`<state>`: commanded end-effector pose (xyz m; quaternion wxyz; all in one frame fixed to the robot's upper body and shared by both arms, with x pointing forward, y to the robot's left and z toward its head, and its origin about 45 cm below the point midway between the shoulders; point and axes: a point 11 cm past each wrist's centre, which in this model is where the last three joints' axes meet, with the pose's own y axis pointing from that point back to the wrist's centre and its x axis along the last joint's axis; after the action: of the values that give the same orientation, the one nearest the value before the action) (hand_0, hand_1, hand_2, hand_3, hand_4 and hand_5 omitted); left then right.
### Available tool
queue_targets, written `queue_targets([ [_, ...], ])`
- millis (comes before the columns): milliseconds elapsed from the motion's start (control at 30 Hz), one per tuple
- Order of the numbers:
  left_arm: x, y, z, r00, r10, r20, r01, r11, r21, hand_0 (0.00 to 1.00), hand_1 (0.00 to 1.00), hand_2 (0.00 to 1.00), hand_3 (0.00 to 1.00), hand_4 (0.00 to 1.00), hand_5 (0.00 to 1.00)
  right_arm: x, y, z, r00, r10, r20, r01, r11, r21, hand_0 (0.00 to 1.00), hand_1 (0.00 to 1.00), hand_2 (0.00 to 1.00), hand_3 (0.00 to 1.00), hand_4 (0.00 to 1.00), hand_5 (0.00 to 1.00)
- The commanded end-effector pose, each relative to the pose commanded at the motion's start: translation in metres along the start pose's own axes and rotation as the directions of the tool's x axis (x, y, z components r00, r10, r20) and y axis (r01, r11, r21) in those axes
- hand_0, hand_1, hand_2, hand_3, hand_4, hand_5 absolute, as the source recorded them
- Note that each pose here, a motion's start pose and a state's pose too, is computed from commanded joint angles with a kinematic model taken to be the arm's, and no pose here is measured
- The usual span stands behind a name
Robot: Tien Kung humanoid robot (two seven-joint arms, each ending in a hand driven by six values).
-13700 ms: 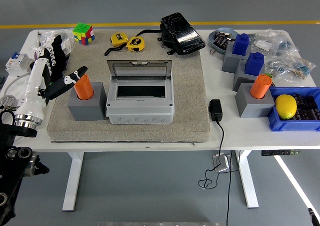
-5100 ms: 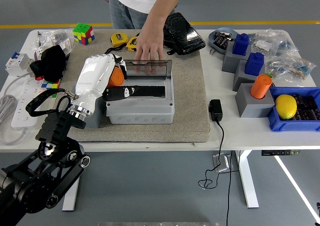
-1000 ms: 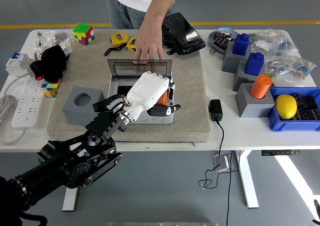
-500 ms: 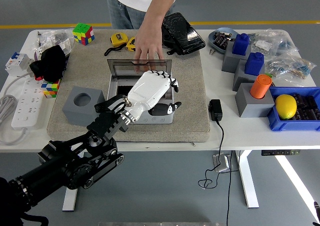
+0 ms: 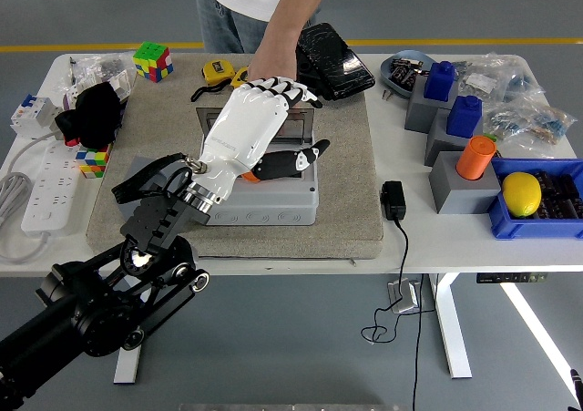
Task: Fetch the battery,place it into the box,close the lid of the box
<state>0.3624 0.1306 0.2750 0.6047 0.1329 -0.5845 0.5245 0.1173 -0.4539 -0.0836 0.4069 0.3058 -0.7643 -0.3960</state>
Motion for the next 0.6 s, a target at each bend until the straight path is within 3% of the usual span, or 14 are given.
queue_targets([
  [33, 0.006, 0.001, -0.001, 1.000, 0.015, -0.006, -0.015, 1.000, 0.006, 0.642, 0.797, 0.724, 0.621, 0.798, 0.434, 0.000, 0.000, -0.001, 1.000, 0.000, 0.001, 0.000, 1.000, 0.001, 0.822, 0.806, 0.767, 0.788, 0.998, 0.998],
  [67, 0.011, 0.002, -0.002, 1.000, 0.029, -0.013, -0.029, 1.000, 0.012, 0.701, 0.883, 0.824, 0.787, 0.837, 0.463, 0.000, 0.000, -0.002, 1.000, 0.001, 0.004, -0.001, 1.000, 0.002, 0.822, 0.807, 0.767, 0.789, 0.998, 0.998],
  [233, 0.033, 0.008, -0.014, 0.992, 0.066, -0.107, -0.060, 0.997, 0.055, 0.701, 0.883, 0.824, 0.787, 0.837, 0.463, 0.001, 0.000, -0.004, 1.000, 0.003, 0.012, -0.003, 1.000, 0.003, 0.822, 0.807, 0.767, 0.789, 0.998, 0.998],
  [267, 0.034, 0.009, -0.016, 0.990, 0.067, -0.125, -0.060, 0.996, 0.062, 0.961, 0.998, 0.983, 0.933, 0.998, 0.725, 0.001, 0.000, -0.004, 1.000, 0.003, 0.013, -0.003, 1.000, 0.003, 0.822, 0.806, 0.767, 0.789, 0.998, 0.998],
  [433, 0.037, 0.017, -0.040, 0.964, 0.062, -0.260, -0.028, 0.991, 0.129, 0.961, 0.998, 0.983, 0.933, 0.998, 0.725, -0.001, 0.000, -0.003, 1.000, 0.001, 0.017, -0.001, 1.000, 0.005, 0.822, 0.806, 0.767, 0.789, 0.998, 0.998],
  [467, 0.035, 0.019, -0.045, 0.957, 0.059, -0.282, -0.017, 0.989, 0.150, 0.998, 0.998, 0.998, 0.998, 0.998, 0.998, -0.001, 0.000, -0.003, 1.000, 0.000, 0.018, 0.000, 1.000, 0.005, 0.822, 0.805, 0.767, 0.789, 0.998, 0.998],
  [600, 0.026, 0.030, -0.070, 0.923, 0.036, -0.382, 0.055, 0.973, 0.225, 0.998, 0.998, 0.998, 0.998, 0.998, 0.998, -0.002, 0.001, -0.003, 1.000, -0.002, 0.020, 0.002, 1.000, 0.006, 0.822, 0.805, 0.767, 0.789, 0.998, 0.998],
])
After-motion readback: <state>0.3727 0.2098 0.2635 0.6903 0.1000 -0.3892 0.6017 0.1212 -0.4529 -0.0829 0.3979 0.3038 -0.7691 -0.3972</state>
